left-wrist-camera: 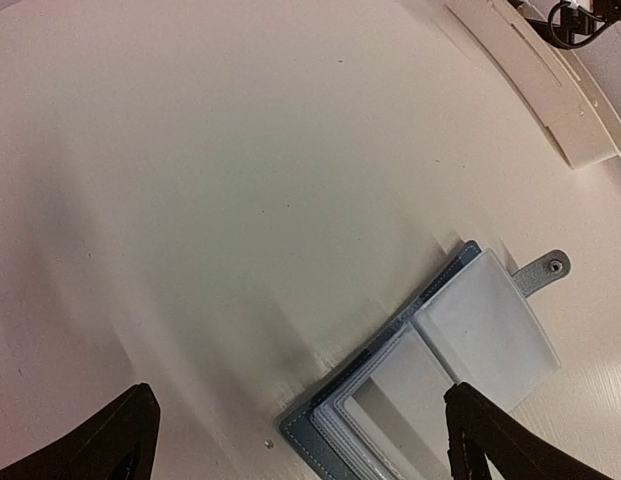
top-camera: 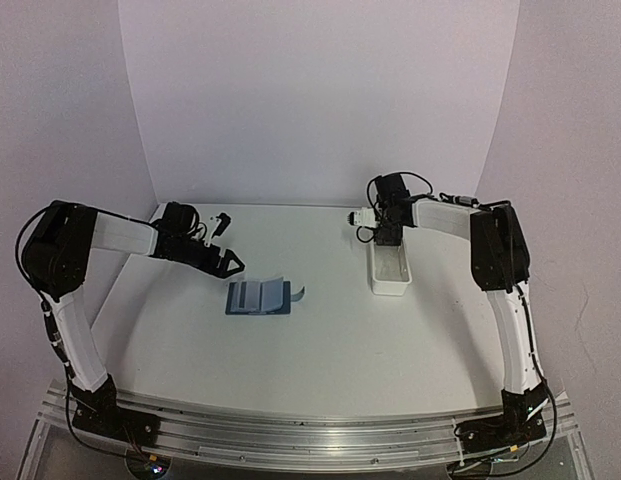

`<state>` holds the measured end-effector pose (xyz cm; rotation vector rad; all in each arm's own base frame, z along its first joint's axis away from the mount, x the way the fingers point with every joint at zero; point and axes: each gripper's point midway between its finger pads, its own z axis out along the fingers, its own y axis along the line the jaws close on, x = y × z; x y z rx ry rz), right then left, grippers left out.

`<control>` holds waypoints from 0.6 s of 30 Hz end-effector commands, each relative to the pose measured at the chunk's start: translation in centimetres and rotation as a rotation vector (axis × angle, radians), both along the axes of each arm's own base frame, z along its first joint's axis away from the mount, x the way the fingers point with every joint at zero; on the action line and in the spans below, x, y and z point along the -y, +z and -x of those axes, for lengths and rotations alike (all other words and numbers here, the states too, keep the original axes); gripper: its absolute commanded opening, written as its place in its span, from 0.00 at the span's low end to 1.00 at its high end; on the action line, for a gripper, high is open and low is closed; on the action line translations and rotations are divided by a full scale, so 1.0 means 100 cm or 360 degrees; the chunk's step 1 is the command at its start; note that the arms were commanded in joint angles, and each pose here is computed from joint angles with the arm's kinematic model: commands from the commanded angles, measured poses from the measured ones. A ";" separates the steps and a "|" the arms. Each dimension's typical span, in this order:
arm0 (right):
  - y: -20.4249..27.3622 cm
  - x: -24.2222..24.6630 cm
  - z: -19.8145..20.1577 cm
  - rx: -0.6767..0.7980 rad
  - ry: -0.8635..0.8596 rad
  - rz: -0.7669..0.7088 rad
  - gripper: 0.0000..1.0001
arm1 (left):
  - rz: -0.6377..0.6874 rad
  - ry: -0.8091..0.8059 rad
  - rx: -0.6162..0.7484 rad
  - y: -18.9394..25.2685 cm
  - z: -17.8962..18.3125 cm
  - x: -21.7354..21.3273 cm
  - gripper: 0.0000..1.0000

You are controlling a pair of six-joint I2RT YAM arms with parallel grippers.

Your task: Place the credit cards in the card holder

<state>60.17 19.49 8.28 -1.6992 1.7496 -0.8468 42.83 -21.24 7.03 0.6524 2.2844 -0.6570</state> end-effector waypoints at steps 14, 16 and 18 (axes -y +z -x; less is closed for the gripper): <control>-0.004 -0.003 -0.033 0.0177 -0.0026 0.0033 0.98 | 0.0059 0.0065 0.0002 0.003 -0.025 -0.006 0.99; -0.006 -0.001 -0.036 0.0195 -0.0040 0.0027 0.98 | 0.0061 0.0070 -0.0004 0.002 -0.026 -0.005 1.00; -0.009 0.003 -0.036 0.0192 -0.0051 0.0034 0.98 | 0.0062 0.0071 -0.0003 0.003 -0.027 -0.005 0.99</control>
